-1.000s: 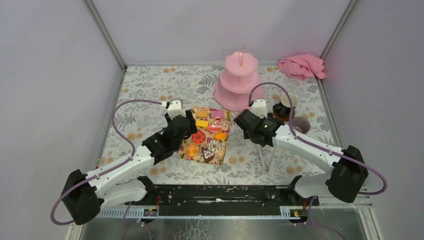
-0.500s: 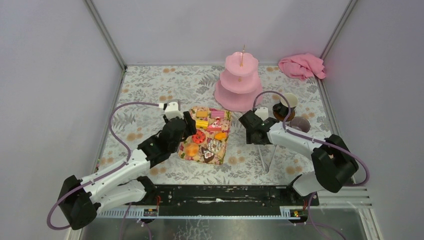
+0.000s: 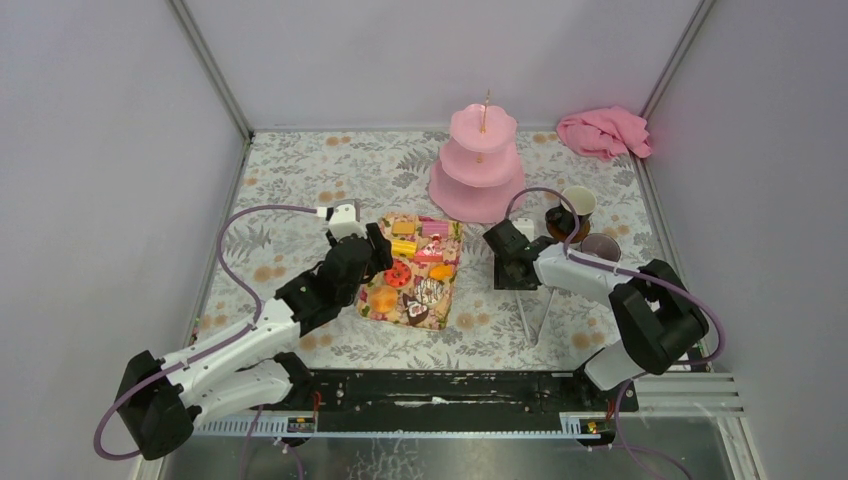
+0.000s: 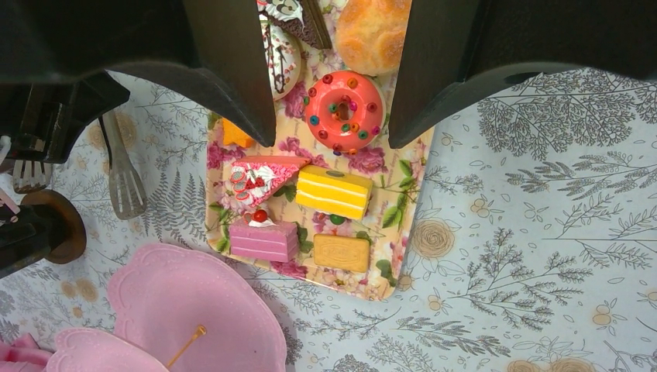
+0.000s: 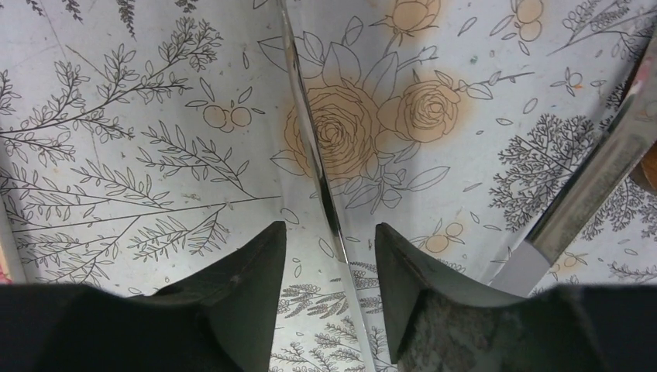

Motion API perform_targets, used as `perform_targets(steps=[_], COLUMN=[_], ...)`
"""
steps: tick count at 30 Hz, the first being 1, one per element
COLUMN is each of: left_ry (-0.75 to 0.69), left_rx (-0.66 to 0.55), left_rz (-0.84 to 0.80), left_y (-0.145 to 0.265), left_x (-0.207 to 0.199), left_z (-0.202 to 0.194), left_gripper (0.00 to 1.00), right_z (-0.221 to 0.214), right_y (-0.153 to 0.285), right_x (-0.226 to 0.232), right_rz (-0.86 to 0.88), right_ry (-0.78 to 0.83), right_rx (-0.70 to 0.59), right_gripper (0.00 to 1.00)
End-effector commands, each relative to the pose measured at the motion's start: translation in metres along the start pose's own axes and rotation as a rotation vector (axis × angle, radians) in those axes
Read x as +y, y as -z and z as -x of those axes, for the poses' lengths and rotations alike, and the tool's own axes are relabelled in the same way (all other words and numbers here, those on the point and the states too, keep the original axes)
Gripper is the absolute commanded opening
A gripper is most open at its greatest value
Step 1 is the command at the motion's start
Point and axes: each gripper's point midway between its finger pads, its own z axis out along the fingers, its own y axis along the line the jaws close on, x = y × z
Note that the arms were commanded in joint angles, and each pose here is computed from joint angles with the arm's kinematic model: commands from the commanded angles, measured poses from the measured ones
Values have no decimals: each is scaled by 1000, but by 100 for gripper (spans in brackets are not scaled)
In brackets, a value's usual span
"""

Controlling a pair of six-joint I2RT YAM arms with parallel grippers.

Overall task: Serve the afternoon tea
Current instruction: Pick up the clamp from the center of the board.

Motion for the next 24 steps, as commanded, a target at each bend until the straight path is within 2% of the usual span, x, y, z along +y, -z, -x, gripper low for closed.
perform_targets(steps=[1,4,8,10,17,24], left_ry=[37,31,24,21,15,17], left_rx=[-42,-39,-43,-44,-37,-35], left_rz=[3,9,29,35,49,58], left_y=[-2,-2,-2,-2,-5,-7], left_x=[-1,0,4,5,6,5], left_z=[9,9,9,9,6,8], left_gripper=[63,63,63,63,63,63], right_z=[4,4,1,-1,-7,-19], right_y=[-5,-8,-11,-11,-2,7], right_x=[7,10,12,13,23,47], right_rz=[47,61,75,85,170,200], right_ry=[10,20,36,43,88,250], right_rx=[0,8,23,29,27,24], right_gripper=[50,44,29,25,20,20])
